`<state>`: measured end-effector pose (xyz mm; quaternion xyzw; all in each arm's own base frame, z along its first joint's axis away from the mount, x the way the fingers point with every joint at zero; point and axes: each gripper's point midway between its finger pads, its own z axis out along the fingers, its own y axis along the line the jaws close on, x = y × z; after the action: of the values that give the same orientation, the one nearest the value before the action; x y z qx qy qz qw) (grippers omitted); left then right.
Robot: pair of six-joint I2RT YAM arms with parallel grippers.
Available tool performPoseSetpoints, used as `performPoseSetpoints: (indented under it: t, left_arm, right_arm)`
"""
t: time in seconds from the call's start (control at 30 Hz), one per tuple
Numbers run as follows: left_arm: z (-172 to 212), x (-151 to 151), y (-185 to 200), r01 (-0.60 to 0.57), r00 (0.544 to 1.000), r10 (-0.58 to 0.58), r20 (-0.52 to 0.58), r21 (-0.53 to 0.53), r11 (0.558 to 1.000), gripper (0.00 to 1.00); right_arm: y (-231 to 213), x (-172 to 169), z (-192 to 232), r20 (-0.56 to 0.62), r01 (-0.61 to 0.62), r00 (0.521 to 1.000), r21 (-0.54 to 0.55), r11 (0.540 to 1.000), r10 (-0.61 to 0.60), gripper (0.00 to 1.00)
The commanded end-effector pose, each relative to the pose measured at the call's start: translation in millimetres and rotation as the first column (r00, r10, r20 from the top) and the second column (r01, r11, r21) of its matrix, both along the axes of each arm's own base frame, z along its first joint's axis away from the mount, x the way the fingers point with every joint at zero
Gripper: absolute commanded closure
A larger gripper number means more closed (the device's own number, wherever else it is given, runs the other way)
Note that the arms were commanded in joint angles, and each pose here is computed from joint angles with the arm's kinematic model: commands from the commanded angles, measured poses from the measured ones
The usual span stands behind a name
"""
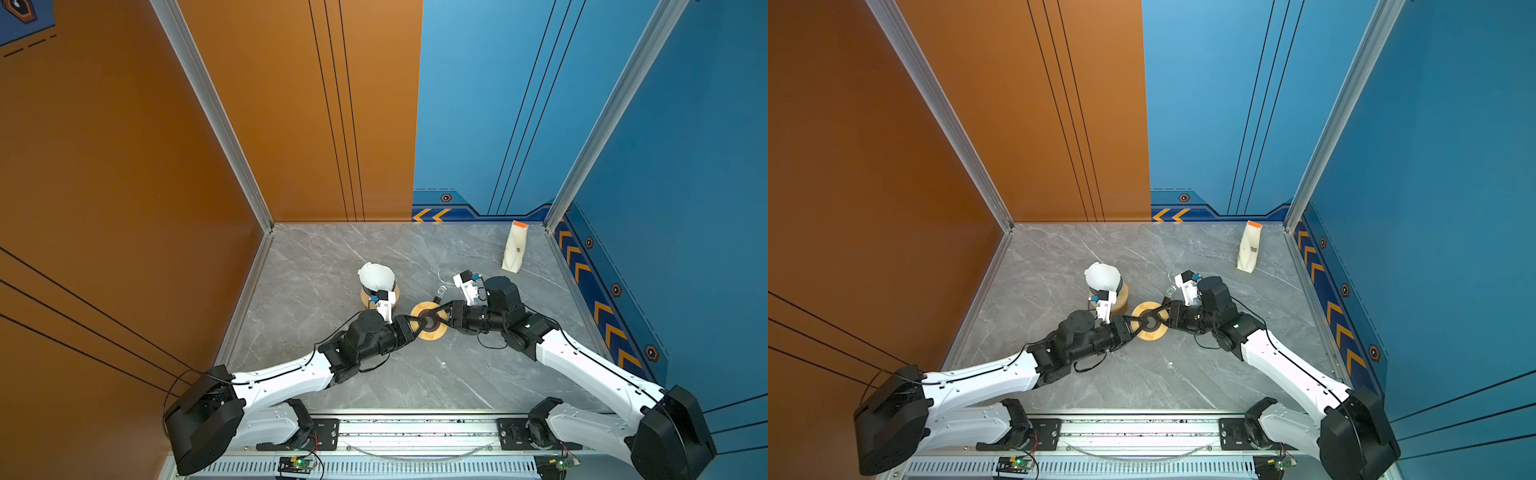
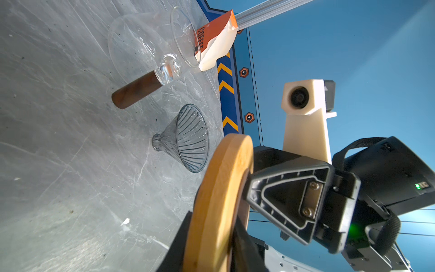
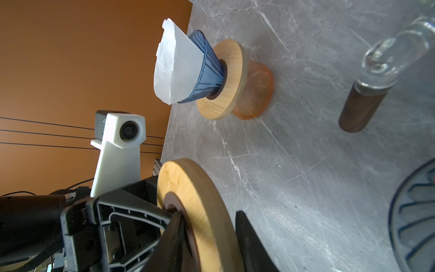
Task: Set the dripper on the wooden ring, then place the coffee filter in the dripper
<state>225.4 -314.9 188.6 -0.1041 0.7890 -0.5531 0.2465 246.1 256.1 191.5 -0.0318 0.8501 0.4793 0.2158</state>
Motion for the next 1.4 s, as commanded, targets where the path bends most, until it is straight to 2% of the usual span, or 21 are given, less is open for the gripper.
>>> performPoseSetpoints:
  t: [0.0, 0.23, 0.47, 0.73, 0.93, 1.13, 1.23, 1.37]
  left_arm:
    - [7, 0, -4, 0.016, 0.999, -0.015, 0.038, -0.005, 1.0, 0.72]
    - [6, 3, -5, 0.017, 0.999, -0.018, 0.033, 0.02, 1.0, 0.66]
    - [7, 6, -2, 0.009, 0.999, -0.01, 0.035, 0.033, 0.999, 0.61]
    - [9, 7, -1, 0.007, 0.999, -0.008, 0.035, 0.039, 0.999, 0.51]
    - [11, 7, -1, 0.007, 0.999, -0.008, 0.039, 0.038, 0.999, 0.38]
    - [9, 5, 2, 0.008, 0.999, -0.01, 0.038, 0.06, 0.998, 0.32]
    - [16, 3, 1, 0.024, 0.997, -0.029, 0.071, 0.069, 0.997, 0.21]
    - [22, -3, -2, 0.057, 0.991, -0.074, 0.115, 0.145, 0.988, 0.1]
  right_arm:
    - [6, 1, 5, -0.008, -0.013, 1.0, 0.044, 0.999, 0.013, 0.75]
    - [7, 5, 8, -0.006, -0.017, 1.0, 0.063, 0.998, 0.017, 0.85]
    - [4, 10, 11, -0.003, -0.005, 1.0, 0.075, 0.997, 0.005, 1.0]
    - [1, 17, 22, 0.017, 0.009, 1.0, 0.094, 0.995, -0.011, 1.0]
    - [-3, 25, 32, 0.024, 0.035, 0.999, 0.133, 0.991, -0.038, 1.0]
    - [-10, 35, 39, 0.029, 0.07, 0.997, 0.158, 0.985, -0.076, 1.0]
    - [-15, 41, 45, 0.04, 0.093, 0.994, 0.163, 0.982, -0.101, 1.0]
    - [-23, 52, 55, 0.056, 0.118, 0.99, 0.164, 0.979, -0.128, 1.0]
